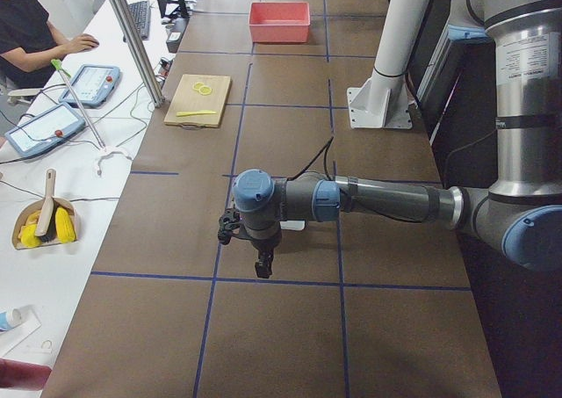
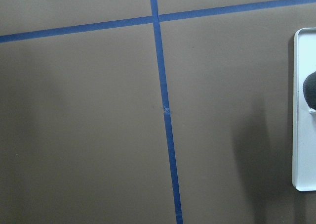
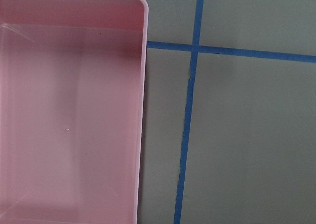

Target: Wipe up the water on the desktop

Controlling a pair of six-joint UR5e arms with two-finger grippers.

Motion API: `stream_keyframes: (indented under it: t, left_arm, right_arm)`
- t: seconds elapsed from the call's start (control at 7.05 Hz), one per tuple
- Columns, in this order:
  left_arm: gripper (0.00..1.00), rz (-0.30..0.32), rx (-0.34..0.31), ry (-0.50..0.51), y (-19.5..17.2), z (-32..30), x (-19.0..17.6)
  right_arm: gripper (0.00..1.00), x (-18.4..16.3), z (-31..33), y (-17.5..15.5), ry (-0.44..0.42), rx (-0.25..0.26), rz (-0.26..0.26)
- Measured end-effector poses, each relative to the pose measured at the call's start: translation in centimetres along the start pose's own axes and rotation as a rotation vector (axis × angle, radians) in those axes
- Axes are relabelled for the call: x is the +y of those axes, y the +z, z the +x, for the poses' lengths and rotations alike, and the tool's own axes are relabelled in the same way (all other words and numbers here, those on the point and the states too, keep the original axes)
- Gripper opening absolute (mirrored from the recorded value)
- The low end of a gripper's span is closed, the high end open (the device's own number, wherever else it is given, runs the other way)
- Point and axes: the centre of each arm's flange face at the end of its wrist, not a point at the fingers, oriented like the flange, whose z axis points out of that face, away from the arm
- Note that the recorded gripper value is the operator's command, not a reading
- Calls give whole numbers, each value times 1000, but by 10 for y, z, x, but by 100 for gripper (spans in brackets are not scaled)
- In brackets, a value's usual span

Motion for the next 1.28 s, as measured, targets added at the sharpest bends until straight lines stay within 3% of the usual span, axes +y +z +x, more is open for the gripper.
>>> stream_keyframes:
  t: [0.57, 1.28]
  left_arm:
    - [100, 8, 19, 6, -1, 4, 7]
    - [100, 16, 18, 13, -5, 7, 7]
  right_arm:
    - [100, 0, -1, 0, -51, -2, 53]
    - [100, -1, -8, 1, -65, -21, 58]
